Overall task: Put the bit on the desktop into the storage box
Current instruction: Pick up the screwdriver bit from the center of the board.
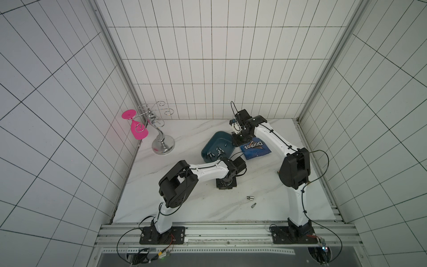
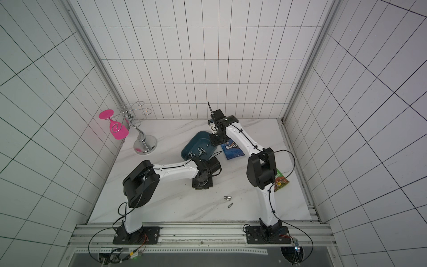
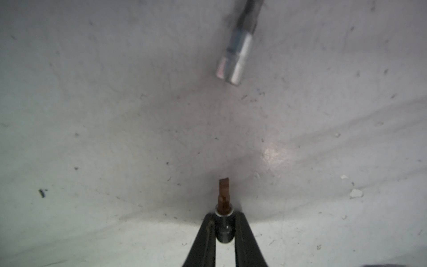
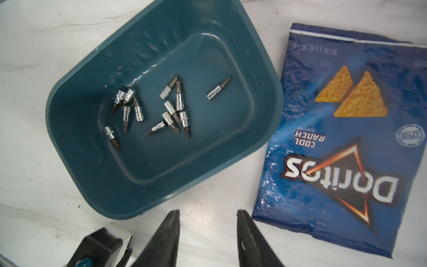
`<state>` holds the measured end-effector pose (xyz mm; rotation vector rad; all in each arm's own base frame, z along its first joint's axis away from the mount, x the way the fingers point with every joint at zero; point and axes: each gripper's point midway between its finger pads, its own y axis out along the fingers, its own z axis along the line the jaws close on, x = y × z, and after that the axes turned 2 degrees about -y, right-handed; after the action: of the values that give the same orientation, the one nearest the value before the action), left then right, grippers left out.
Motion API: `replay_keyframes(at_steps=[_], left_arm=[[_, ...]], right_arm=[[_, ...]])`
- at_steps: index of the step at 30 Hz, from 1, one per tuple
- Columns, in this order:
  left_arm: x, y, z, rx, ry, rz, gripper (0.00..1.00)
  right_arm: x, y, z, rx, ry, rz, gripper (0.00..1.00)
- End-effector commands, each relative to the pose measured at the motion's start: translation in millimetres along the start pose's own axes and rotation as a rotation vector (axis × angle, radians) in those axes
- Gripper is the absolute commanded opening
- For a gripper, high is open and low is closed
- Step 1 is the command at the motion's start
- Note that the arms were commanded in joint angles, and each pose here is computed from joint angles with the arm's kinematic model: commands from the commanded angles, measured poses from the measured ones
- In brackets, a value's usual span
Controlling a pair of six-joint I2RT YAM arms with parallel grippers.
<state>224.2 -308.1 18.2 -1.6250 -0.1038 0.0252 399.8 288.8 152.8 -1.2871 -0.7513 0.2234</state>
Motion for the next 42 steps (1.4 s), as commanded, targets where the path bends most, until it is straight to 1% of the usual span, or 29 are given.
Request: replay_keyframes(at_steps=[1,3,5,10,17,20,24,27,29,33,36,42], left_arm=[[-3,5,-4,-0.011,0.014,0.017,0.11],[-3,4,-5,-0.017,0.019,0.017,0.04],[-3,2,-5,-0.017,0.027,0.02,0.0],[-1,-13,-6,-0.026,0.047,0.005,0.0],[11,-66,-12,-0.076,0.069,-0.042,0.0],[25,-97,-15,-0.11,0.072,-0.08,0.0],[56,-133,-9,-0.138,0.07,-0.134,0.0],[84,-147,-3,-0.152,0.069,-0.172,0.0],[103,-146,3,-0.143,0.069,-0.184,0.0],[137,-128,9,-0.13,0.075,-0.189,0.0],[161,-110,10,-0.135,0.069,-0.189,0.0],[195,-80,15,-0.103,0.067,-0.184,0.0]], right_arm=[[-2,-26,-13,-0.05,0.042,-0.056,0.47],[-11,-31,-15,-0.059,0.065,-0.052,0.47],[-22,-33,-18,-0.068,0.092,-0.044,0.48],[-59,-33,-27,-0.115,0.19,-0.022,0.5],[-106,-31,-41,-0.115,0.314,0.019,0.53],[-119,-28,-41,-0.098,0.345,0.024,0.54],[-136,-24,-38,-0.083,0.356,0.045,0.55],[-147,-21,-32,-0.061,0.357,0.058,0.55],[-155,-20,-27,-0.042,0.354,0.065,0.55],[-174,-18,-12,-0.019,0.335,0.085,0.56],[-185,-17,6,0.006,0.295,0.099,0.6],[-209,-12,33,0.018,0.247,0.133,0.63]])
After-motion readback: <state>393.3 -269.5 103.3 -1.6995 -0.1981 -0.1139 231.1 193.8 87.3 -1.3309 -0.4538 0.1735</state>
